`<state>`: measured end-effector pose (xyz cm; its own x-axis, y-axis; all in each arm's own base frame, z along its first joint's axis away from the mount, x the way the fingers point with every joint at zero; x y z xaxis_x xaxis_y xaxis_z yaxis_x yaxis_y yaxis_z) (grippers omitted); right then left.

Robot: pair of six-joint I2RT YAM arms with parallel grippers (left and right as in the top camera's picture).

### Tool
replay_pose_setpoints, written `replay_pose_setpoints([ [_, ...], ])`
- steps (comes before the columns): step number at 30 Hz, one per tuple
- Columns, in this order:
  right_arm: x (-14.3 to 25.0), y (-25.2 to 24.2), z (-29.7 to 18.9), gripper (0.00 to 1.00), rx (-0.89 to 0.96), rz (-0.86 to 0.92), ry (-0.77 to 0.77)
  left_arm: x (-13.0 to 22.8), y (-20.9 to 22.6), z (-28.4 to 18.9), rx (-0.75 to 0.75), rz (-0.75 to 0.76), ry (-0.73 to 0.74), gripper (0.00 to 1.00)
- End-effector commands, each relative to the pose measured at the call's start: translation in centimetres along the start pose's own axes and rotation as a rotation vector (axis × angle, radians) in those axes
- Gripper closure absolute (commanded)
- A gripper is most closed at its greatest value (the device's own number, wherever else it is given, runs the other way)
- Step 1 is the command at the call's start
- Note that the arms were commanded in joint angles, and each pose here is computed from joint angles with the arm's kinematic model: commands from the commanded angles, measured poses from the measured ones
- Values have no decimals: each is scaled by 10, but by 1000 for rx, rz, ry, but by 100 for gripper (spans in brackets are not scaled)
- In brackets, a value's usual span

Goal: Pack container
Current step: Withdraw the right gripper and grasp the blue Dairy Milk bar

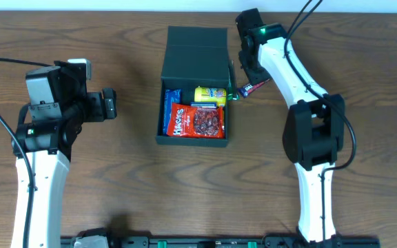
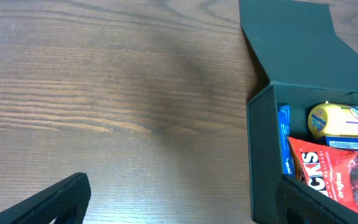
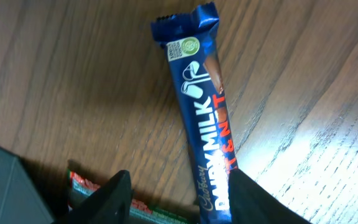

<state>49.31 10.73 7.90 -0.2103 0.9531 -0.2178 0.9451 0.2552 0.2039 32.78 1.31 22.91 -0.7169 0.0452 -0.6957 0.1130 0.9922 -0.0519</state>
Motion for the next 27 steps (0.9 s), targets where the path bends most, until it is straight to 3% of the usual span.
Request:
replay_pose_setpoints([
  [1,-11,-6,12,52,35,24,-38,-11,1,-9,-10,0,-33,5],
  [27,2,-20,49,52,116,2,16,-11,1,-9,-10,0,-33,5],
])
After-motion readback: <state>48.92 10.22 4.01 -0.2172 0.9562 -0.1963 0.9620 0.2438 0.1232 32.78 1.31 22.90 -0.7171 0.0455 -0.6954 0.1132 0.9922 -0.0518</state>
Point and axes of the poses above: each gripper's point midway between its finger pads, its own z axis out along the fingers, its own y axis along the line the jaws close on, x = y × z, the point moved 3 cm from there along -z, back along the fingers, and after that the axes turned 6 degrees about z, right-handed, at the moved point
